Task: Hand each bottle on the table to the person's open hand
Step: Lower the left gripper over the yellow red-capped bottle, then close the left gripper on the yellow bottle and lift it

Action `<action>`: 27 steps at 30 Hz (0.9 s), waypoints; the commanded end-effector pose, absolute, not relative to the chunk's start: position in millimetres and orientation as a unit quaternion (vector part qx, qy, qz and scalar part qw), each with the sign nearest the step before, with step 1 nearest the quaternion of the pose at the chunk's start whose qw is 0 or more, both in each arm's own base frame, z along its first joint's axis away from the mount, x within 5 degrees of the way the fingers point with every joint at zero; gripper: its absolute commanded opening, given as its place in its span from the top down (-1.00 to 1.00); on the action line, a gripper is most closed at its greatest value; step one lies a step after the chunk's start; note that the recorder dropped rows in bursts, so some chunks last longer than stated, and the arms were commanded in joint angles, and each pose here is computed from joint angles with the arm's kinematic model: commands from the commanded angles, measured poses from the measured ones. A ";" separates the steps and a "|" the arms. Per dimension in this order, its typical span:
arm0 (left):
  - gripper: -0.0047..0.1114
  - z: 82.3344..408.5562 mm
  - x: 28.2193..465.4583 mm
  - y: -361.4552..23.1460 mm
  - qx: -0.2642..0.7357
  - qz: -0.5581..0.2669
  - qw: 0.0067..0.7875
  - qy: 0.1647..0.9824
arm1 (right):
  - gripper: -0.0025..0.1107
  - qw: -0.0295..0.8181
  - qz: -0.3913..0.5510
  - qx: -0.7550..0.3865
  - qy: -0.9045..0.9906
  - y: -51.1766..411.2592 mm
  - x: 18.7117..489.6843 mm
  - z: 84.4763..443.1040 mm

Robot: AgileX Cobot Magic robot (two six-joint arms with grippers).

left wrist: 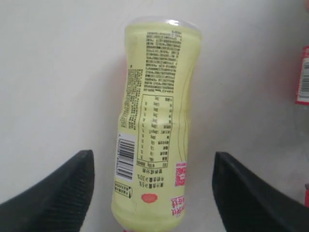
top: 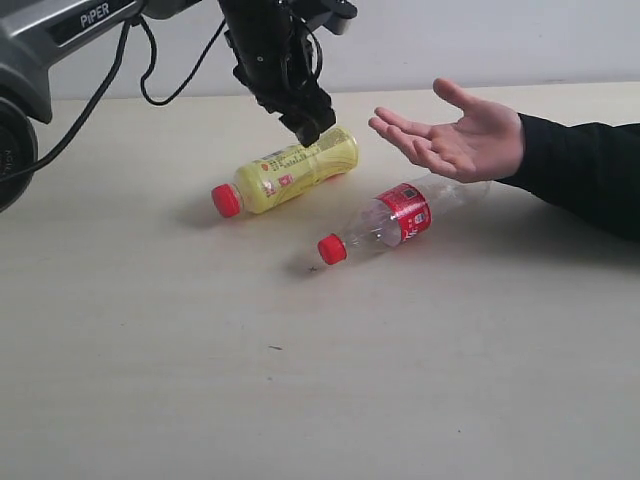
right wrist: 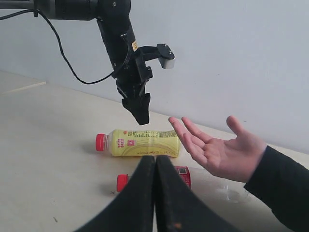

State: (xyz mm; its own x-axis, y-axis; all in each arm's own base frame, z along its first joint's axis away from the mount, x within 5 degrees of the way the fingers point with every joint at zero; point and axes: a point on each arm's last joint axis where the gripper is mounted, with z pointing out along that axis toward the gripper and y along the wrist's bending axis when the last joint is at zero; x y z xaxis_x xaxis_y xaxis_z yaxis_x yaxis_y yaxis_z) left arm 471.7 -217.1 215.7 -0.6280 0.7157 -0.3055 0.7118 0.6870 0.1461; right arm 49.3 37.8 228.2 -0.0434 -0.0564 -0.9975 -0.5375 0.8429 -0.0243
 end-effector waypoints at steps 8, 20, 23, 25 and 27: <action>-0.24 193.8 471.1 -221.5 0.461 0.013 0.147 0.875 | 0.96 0.658 0.185 -0.214 0.698 37.9 48.6 227.5; -0.24 166.4 479.3 -222.5 0.465 0.028 0.145 0.873 | 0.96 0.658 0.185 -0.214 0.698 37.9 48.6 227.5; -0.24 157.9 480.3 -223.0 0.465 0.028 0.140 0.874 | 0.96 0.658 0.185 -0.214 0.698 37.9 48.6 227.5; -0.24 145.5 479.3 -222.9 0.466 0.025 0.120 0.876 | 0.96 0.658 0.185 -0.214 0.698 37.9 48.6 227.5; -0.24 136.6 479.3 -222.9 0.467 0.025 0.110 0.877 | 0.96 0.658 0.185 -0.214 0.698 37.9 48.6 227.5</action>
State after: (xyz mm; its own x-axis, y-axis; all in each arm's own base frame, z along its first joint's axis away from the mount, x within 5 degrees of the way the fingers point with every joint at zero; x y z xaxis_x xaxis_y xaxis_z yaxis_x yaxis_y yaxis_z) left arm 480.7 -221.0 145.0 -0.5377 0.8222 -0.1868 0.8082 0.5657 0.1638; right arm 49.3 37.8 228.2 -0.0434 -0.0564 -0.9975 -0.5375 0.8429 -0.0243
